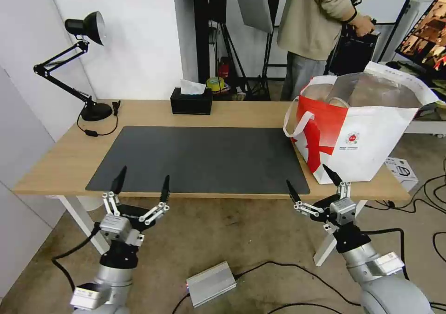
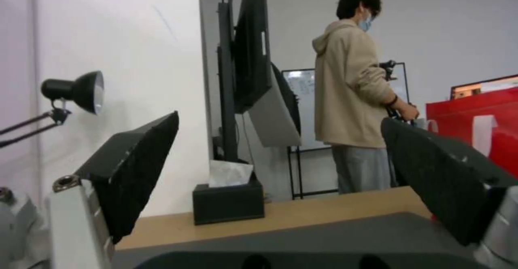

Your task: Pick up the trash from the table and place it into the takeout bag.

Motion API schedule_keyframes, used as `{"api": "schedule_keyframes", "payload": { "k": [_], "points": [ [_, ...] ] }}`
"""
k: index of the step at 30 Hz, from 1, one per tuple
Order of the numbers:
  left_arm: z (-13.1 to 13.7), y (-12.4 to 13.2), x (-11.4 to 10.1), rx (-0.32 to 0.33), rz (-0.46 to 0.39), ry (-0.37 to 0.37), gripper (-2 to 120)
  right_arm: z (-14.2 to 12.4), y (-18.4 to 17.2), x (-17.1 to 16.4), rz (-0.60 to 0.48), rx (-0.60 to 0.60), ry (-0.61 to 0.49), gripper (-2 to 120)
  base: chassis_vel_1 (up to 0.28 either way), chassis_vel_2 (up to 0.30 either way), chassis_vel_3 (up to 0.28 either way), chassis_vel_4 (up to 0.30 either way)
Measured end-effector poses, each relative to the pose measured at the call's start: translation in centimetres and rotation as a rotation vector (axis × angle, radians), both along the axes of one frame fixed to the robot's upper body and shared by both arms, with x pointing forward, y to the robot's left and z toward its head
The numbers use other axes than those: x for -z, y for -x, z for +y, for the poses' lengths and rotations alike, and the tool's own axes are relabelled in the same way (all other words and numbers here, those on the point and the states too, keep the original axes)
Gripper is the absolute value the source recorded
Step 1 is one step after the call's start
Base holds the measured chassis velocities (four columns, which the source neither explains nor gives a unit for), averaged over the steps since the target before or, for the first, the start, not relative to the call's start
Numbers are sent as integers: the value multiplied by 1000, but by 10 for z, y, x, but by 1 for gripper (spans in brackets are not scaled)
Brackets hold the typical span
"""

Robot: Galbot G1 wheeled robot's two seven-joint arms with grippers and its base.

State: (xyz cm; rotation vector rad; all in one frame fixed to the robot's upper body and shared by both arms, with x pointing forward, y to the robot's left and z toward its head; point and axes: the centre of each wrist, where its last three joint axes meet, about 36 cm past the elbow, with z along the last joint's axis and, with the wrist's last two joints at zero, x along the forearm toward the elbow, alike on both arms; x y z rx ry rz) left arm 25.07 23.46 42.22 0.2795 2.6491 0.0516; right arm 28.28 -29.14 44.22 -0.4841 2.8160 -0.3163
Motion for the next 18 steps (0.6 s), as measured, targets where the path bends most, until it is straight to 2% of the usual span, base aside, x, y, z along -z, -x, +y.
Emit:
{"api": "schedule_keyframes", "payload": {
  "k": [18],
  "points": [
    [-5, 15, 9, -19, 19, -5, 100, 0, 0, 0, 0, 0, 0, 100, 0, 0, 0, 0]
  ]
}}
